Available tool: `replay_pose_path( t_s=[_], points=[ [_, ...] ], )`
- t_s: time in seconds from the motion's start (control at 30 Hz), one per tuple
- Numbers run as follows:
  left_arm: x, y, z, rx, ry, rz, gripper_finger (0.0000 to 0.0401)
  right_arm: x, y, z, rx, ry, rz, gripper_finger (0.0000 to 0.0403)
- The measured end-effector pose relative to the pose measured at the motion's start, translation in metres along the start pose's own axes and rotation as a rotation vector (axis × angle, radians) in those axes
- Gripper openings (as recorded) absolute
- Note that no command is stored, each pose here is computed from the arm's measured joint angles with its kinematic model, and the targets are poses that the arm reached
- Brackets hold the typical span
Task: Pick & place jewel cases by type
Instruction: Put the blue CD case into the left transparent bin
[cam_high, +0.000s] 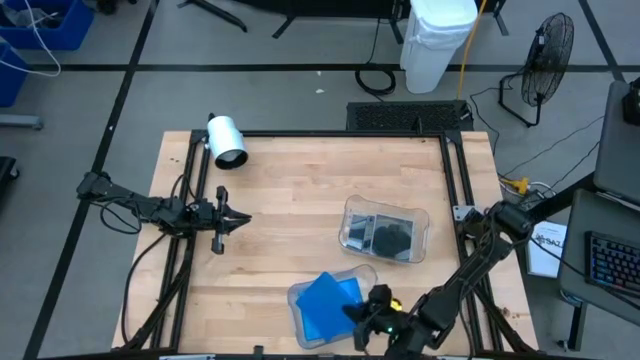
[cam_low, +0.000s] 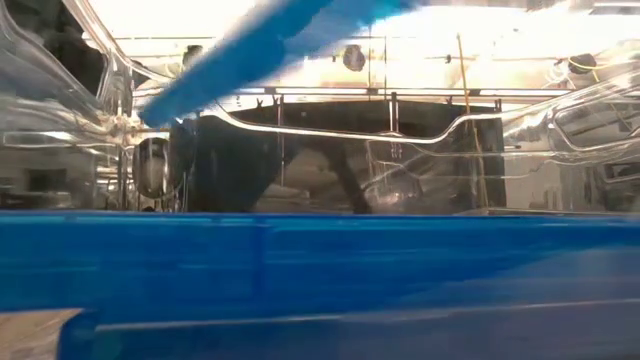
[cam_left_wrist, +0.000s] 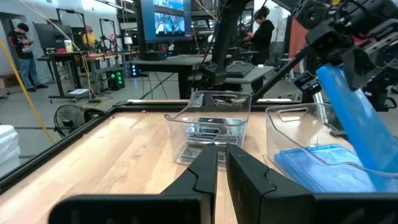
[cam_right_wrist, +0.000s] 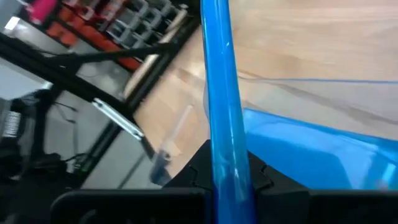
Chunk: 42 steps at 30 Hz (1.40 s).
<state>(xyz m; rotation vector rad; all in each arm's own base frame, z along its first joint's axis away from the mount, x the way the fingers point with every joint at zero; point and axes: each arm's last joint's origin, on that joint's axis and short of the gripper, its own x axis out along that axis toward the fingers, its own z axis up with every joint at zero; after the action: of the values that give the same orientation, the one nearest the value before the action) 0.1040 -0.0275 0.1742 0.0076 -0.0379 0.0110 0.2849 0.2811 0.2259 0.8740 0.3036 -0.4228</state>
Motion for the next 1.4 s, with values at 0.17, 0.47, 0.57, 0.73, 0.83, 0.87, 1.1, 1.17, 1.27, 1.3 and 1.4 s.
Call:
replay_pose_path(
  t_s=[0.17,0.47,0.57,0.73,0.83,0.87,1.1,1.17,1.27,1.3,1.4],
  points=[
    [0.0,0.0,0.0,0.0,0.0,0.0,0.0037,0.004,-0.009,-0.008,-0.015,0.08,-0.09,0.0013],
    [0.0,0.0,0.0,0.0,0.0,0.0,0.0037,0.001,-0.007,-0.008,-0.05,0.199,-0.089,0.0028],
    [0.0,0.0,0.0,0.0,0.0,0.0,0.0037,0.001,-0.006,-0.011,-0.073,0.24,-0.069,0.0065],
    [0.0,0.0,0.0,0.0,0.0,0.0,0.0037,0.002,-0.008,-0.012,-0.084,0.262,-0.075,0.0125],
    [0.0,0.0,0.0,0.0,0.0,0.0,0.0037,0.003,-0.01,-0.012,-0.082,0.29,-0.081,0.0161],
    [0.0,0.0,0.0,0.0,0.0,0.001,0.0037,0.004,-0.01,-0.012,-0.08,0.305,-0.081,0.0172],
    [0.0,0.0,0.0,0.0,0.0,0.0,0.0037,0.005,-0.009,-0.007,-0.067,0.433,-0.087,0.0225],
    [0.0,0.0,0.0,0.0,0.0,0.0,0.0037,0.005,-0.009,-0.002,-0.054,0.469,-0.096,0.0227],
    [0.0,0.0,0.0,0.0,0.0,0.0,0.0037,0.002,-0.01,0.005,-0.065,0.496,-0.122,0.0225],
    [0.0,0.0,0.0,0.0,0.0,0.0,0.0037,0.001,-0.01,0.008,-0.064,0.501,-0.13,0.0225],
    [0.0,0.0,0.0,0.0,0.0,0.0,0.0037,-0.003,-0.011,0.019,-0.056,0.543,-0.161,0.0225]
  ],
)
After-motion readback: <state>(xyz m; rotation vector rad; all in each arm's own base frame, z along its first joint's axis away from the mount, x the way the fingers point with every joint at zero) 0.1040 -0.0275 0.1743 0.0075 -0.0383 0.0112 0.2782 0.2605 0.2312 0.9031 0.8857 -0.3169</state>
